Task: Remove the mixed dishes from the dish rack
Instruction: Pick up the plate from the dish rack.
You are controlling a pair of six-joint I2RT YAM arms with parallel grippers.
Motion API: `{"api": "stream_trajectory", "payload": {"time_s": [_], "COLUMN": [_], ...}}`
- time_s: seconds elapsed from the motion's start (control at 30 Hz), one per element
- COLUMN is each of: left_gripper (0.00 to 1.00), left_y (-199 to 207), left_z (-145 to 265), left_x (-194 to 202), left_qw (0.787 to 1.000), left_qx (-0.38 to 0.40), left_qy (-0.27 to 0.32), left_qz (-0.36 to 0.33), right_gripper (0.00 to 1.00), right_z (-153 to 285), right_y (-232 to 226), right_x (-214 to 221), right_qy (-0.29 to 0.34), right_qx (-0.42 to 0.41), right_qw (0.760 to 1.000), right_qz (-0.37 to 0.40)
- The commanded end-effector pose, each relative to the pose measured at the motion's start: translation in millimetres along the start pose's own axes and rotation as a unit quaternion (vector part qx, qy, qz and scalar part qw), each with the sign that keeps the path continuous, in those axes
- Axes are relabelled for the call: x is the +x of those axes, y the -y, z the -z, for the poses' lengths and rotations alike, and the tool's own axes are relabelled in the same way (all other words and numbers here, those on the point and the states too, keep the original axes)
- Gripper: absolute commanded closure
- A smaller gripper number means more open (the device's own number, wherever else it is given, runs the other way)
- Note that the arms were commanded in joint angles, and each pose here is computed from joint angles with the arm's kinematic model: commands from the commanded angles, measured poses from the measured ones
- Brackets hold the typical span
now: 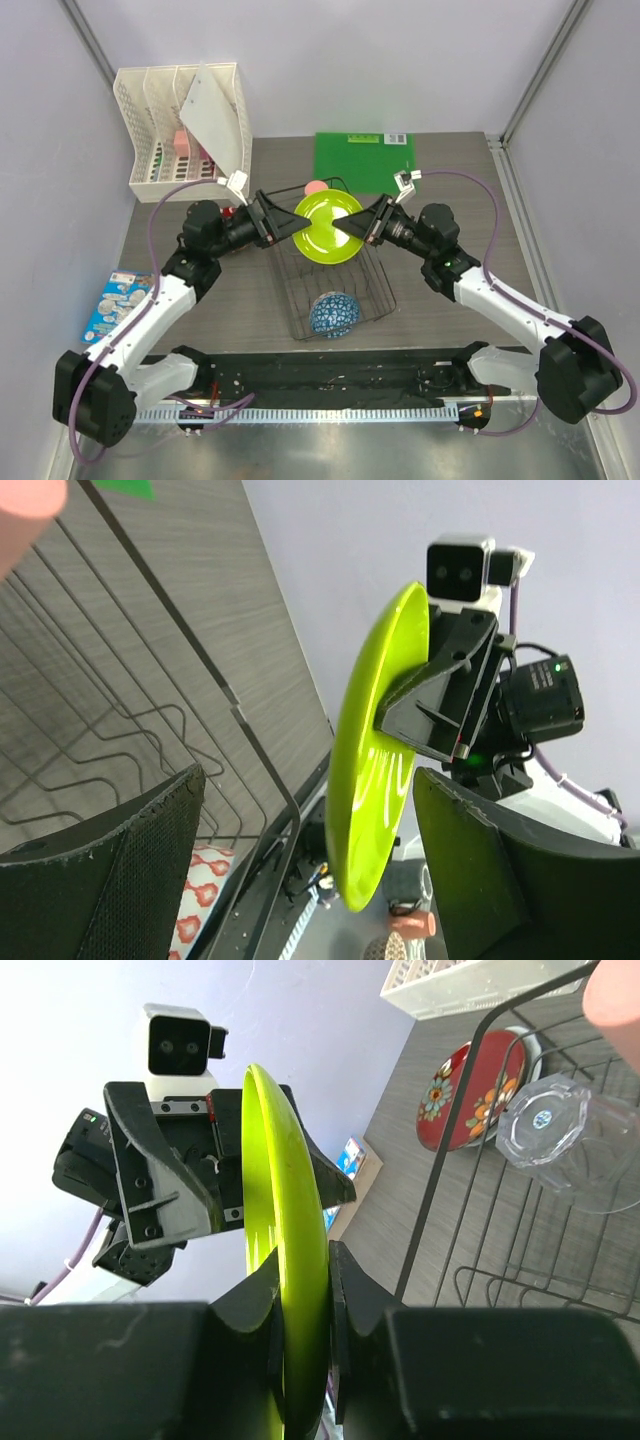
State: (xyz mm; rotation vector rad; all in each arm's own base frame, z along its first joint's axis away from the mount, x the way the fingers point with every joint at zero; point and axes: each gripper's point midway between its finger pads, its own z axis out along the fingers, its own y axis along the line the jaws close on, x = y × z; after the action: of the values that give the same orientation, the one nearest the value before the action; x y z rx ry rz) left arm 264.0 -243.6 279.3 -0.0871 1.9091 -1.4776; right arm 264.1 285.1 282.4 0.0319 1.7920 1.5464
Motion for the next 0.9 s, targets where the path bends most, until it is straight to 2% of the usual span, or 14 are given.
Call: {"api": "stream_trajectory", "payload": {"time_s": [0.0, 0.1, 0.2, 0.23, 0.3, 0.33, 0.5, 0.53, 0.6, 0.63, 0.7, 0.77, 0.87], "left_gripper": [0.17, 0.25, 0.46, 0.59, 0.73, 0.84, 1.0, 1.0, 1.0, 1.0, 1.0, 1.0, 1.0], "left_y": [22, 21, 20, 19, 19, 18, 10, 10, 8, 9, 7, -1, -28], "left_z": [-8, -15, -18, -18, -18, -18, -15, -14, -9, -5, 4, 15, 36], "left_x": [7, 18, 24, 24, 24, 22, 19, 17, 8, 4, -10, -32, -57], "left_qw": [0.999, 0.998, 0.998, 0.998, 0.998, 0.998, 0.999, 0.999, 0.998, 0.998, 0.995, 0.99, 0.982], "left_qx": [0.042, 0.045, 0.047, 0.047, 0.044, 0.04, 0.005, 0.002, -0.016, -0.021, -0.049, -0.084, -0.141], "left_qy": [-0.011, -0.029, -0.04, -0.04, -0.04, -0.035, -0.028, -0.022, 0.004, 0.015, 0.045, 0.079, 0.122], "left_qz": [-0.024, -0.022, -0.021, -0.024, -0.027, -0.035, -0.043, -0.046, -0.056, -0.061, -0.074, -0.076, -0.036], "right_gripper": [0.99, 0.99, 0.99, 0.99, 0.99, 0.99, 0.96, 0.66, 0.28, 0.22, 0.12, 0.11, 0.1], "right_z": [-8, -11, -11, -11, -8, -8, -2, -2, 3, 6, 18, 36, 57], "right_y": [-37, -42, -45, -45, -43, -41, -34, -31, -23, -13, 1, 7, 9], "right_x": [-10, -7, -5, -3, -1, -1, 1, -1, -6, -18, -24, -39, -52], "right_qy": [0.004, -0.003, -0.011, -0.015, -0.015, -0.015, -0.017, -0.012, -0.005, 0.024, 0.034, 0.062, 0.097], "right_qx": [-0.057, -0.07, -0.079, -0.079, -0.073, -0.07, -0.044, -0.035, 0.009, 0.048, 0.106, 0.156, 0.191], "right_qw": [0.998, 0.997, 0.996, 0.996, 0.997, 0.997, 0.997, 0.997, 0.997, 0.995, 0.987, 0.974, 0.961], "right_qz": [0.03, 0.03, 0.035, 0.036, 0.038, 0.042, 0.054, 0.07, 0.078, 0.084, 0.117, 0.152, 0.177]}}
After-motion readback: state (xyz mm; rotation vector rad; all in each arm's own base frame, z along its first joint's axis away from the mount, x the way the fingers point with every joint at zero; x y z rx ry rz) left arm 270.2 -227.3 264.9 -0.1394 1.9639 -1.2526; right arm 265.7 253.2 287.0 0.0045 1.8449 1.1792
